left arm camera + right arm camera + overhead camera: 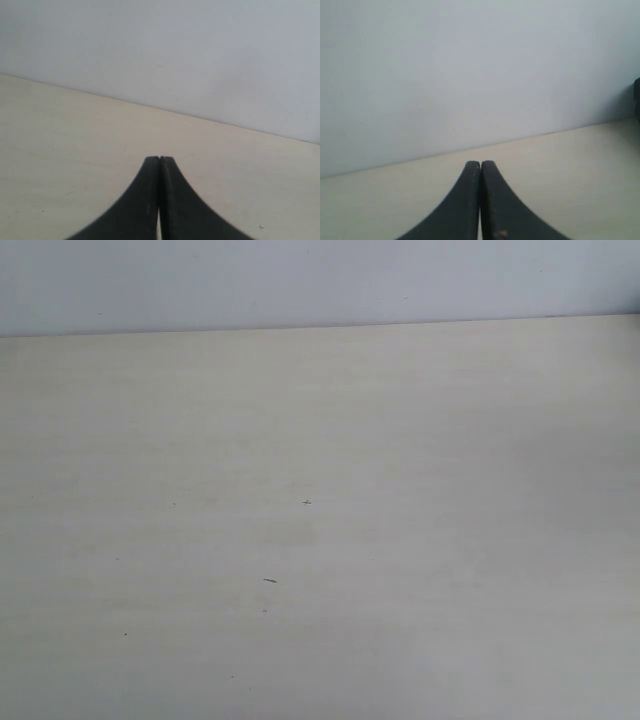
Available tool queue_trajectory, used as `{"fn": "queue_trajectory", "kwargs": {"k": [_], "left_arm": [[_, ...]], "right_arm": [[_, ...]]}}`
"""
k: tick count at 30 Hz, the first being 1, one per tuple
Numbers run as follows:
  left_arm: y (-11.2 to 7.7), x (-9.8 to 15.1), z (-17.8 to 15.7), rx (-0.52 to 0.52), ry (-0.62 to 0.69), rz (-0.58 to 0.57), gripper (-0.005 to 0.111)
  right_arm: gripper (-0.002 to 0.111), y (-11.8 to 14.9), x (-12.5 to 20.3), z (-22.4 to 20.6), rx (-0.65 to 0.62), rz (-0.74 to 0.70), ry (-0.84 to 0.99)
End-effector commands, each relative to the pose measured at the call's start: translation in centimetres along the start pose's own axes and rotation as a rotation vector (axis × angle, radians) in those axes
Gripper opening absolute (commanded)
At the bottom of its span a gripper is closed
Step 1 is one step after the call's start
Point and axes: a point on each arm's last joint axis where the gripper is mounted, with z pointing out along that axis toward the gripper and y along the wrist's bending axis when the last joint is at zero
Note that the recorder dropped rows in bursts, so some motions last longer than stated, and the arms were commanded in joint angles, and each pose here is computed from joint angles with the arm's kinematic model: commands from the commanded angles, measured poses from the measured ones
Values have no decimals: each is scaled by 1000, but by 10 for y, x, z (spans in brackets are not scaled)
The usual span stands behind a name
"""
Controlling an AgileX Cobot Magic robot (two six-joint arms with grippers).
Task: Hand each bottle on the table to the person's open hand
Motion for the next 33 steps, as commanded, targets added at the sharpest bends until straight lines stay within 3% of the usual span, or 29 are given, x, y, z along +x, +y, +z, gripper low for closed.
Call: {"fn": "queue_trajectory", "kwargs": {"k": [1, 13, 33], "left_arm": [[1, 1, 0, -5, -3, 1, 0], [1, 1, 0, -8, -3, 1, 0], [1, 1, 0, -8, -3, 1, 0]], "right_arm": [[0, -3, 5, -9, 6, -39, -119], [0, -3, 10, -9, 8, -109, -64], [0, -3, 10, -9, 7, -85, -65]]}}
